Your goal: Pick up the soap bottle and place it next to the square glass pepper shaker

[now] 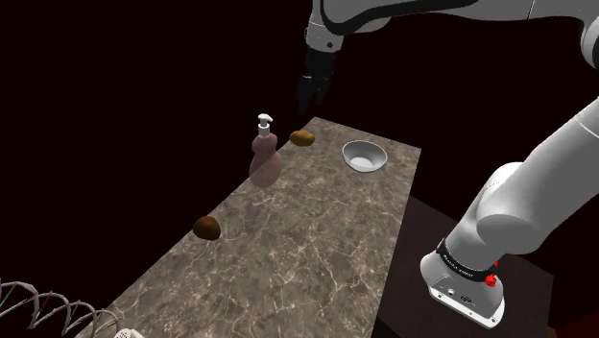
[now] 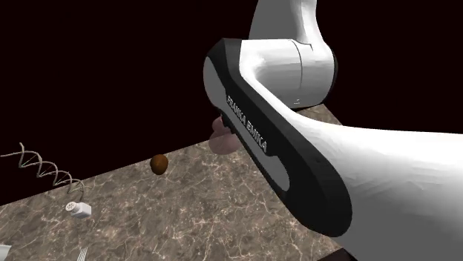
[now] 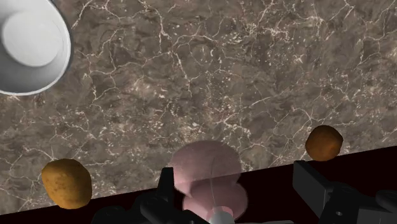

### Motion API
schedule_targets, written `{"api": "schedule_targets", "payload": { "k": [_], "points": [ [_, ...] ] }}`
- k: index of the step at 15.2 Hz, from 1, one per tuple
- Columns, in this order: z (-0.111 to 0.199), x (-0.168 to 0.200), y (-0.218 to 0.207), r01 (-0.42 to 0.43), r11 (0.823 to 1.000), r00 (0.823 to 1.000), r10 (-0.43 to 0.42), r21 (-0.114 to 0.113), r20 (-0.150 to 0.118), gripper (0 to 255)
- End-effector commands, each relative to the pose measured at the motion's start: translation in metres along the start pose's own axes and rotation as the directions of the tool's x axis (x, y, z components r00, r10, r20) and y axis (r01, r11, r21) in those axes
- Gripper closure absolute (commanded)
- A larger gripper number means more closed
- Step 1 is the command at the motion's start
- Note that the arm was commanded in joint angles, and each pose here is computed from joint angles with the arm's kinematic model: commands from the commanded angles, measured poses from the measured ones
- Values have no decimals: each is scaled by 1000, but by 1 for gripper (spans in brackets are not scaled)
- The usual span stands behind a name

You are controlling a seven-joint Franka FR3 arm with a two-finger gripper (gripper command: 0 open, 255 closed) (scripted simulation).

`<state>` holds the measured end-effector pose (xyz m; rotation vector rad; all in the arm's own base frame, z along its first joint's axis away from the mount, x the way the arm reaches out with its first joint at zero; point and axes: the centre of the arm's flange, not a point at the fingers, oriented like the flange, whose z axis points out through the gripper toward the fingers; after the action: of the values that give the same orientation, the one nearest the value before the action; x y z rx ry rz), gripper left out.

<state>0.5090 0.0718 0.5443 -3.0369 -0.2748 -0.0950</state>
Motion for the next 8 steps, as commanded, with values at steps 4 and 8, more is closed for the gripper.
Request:
{"api": "schedule_targets", "payload": {
  "k": [4, 8],
  "points": [
    [26, 62, -3, 4, 1000, 1000, -4, 8, 1, 0],
    [46, 111, -7, 7, 1000, 1000, -7, 13, 1, 0]
  ]
}}
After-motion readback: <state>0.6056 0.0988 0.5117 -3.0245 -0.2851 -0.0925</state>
